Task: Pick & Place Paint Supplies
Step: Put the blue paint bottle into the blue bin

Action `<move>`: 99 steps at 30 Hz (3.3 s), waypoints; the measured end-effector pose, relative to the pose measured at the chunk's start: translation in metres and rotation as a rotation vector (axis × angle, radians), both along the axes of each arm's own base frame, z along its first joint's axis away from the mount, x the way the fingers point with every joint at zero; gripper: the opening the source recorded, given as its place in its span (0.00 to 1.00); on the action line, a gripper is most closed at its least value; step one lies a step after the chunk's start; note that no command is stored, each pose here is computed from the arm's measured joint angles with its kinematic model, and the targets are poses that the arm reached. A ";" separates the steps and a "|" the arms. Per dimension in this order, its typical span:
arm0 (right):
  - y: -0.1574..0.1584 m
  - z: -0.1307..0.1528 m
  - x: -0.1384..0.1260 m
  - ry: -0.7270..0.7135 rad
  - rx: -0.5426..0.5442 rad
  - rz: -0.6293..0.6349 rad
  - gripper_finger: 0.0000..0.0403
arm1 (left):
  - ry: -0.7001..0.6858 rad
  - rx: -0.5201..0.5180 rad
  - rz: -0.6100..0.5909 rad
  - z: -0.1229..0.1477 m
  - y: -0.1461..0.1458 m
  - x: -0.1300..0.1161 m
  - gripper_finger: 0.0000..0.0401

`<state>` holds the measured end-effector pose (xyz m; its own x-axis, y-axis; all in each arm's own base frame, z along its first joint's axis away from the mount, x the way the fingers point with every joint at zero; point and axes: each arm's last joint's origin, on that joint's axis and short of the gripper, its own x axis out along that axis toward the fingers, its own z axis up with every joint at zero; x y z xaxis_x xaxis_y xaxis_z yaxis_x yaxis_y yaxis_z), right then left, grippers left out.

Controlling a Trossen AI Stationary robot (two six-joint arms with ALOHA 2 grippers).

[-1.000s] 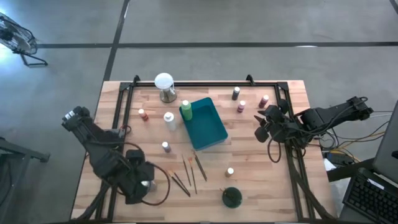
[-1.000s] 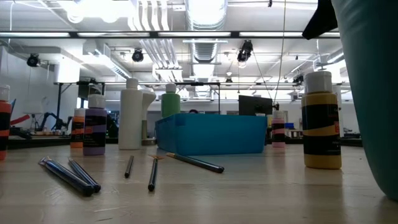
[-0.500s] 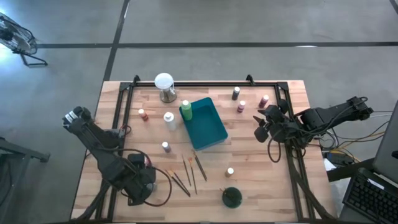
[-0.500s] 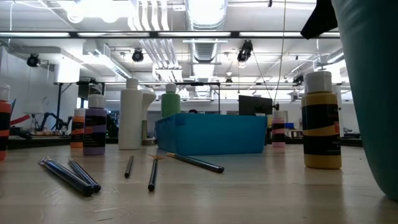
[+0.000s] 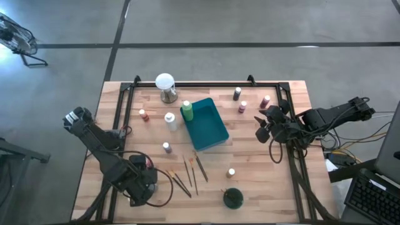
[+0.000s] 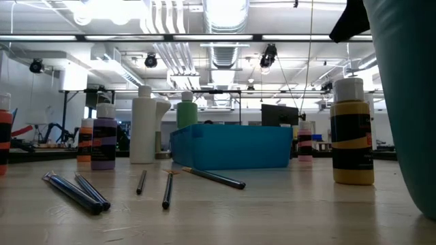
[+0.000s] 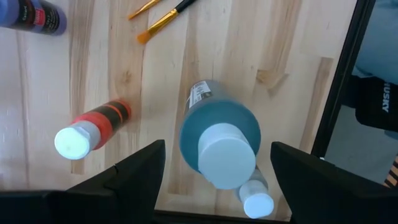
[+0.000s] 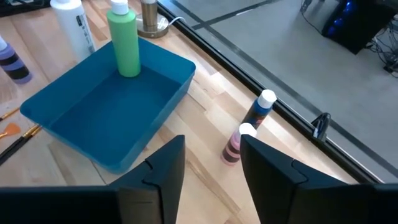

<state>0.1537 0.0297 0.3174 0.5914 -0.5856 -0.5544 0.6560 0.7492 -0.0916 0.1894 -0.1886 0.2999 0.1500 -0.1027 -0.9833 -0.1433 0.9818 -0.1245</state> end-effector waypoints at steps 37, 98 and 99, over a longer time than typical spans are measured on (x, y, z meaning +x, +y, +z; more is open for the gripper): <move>0.000 0.000 0.000 0.018 -0.019 0.019 0.15 | -0.029 0.002 -0.002 -0.012 0.002 0.005 0.54; 0.000 0.000 0.000 0.026 -0.025 0.025 0.12 | -0.007 -0.027 0.062 -0.012 0.016 0.017 0.65; 0.000 0.000 0.000 0.026 -0.025 0.025 0.12 | -0.003 -0.024 0.063 -0.012 0.016 0.017 0.64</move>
<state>0.1538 0.0297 0.3174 0.5916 -0.5846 -0.5552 0.6341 0.7627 -0.1275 0.2061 -0.1726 0.2881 0.1601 -0.1162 -0.9802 -0.2042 0.9677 -0.1480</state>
